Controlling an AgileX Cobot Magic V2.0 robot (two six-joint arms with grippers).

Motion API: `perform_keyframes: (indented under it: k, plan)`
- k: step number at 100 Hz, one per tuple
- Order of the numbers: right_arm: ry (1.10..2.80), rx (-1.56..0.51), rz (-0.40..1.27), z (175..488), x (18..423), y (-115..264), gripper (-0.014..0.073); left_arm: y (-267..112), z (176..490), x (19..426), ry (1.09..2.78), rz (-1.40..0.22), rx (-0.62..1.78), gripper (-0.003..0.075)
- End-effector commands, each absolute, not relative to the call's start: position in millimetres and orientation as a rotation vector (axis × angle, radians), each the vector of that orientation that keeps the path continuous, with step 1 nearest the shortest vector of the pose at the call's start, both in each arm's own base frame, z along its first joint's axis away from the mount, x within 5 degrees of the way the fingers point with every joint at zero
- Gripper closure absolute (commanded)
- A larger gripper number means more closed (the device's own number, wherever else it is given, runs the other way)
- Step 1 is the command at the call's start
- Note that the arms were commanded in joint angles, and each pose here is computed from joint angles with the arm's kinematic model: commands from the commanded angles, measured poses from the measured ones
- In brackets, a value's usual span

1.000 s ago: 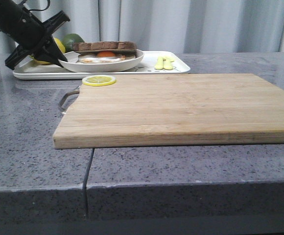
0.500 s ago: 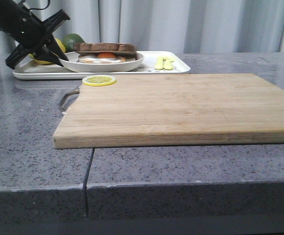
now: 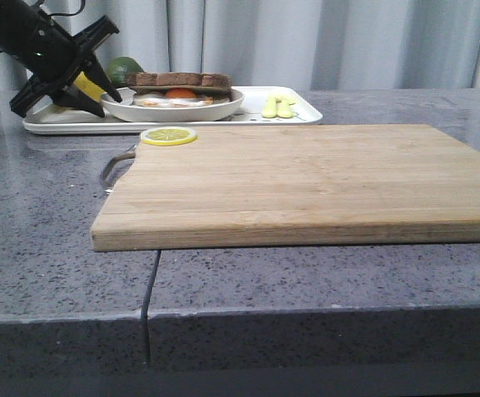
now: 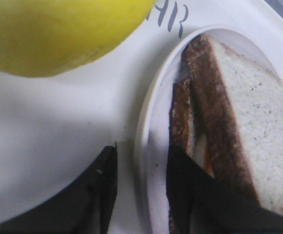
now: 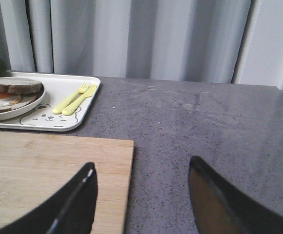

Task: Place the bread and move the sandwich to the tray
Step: 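Raise the left gripper away from the tray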

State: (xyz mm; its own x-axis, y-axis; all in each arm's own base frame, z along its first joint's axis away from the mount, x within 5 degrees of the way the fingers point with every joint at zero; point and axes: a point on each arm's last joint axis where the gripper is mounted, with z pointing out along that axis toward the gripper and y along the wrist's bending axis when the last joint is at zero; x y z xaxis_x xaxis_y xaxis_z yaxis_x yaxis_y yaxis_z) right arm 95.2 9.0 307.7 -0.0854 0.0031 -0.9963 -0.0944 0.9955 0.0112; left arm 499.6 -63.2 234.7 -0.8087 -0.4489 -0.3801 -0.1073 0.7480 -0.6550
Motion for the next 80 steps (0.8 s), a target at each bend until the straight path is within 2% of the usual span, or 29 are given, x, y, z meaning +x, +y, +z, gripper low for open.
perform_keyframes:
  k: [1, 19, 40, 59, 80]
  plan:
    - [1.546, -0.051, 0.066, 324.5, 94.4, 7.0, 0.0171, -65.8, 288.7, 490.6, 2.303, -0.884, -0.371, 0.0489]
    - [1.545, -0.05, 0.066, 324.6, 94.4, 7.0, 0.0171, -65.1, 300.6, 484.6, 2.3, -0.865, -0.338, 0.0489]
    - [1.546, -0.051, 0.066, 324.5, 94.4, 7.0, 0.0171, -60.1, 329.6, 477.4, 2.318, -0.765, -0.23, 0.0489]
    - [1.546, -0.051, 0.066, 324.5, 94.4, 7.0, 0.0171, -58.6, 362.9, 465.5, 2.373, -0.73, -0.097, 0.0489]
    - [1.547, -0.051, 0.067, 324.4, 94.4, 7.0, 0.0171, -61.2, 409.5, 446.0, 2.28, -0.737, -0.032, 0.0489]
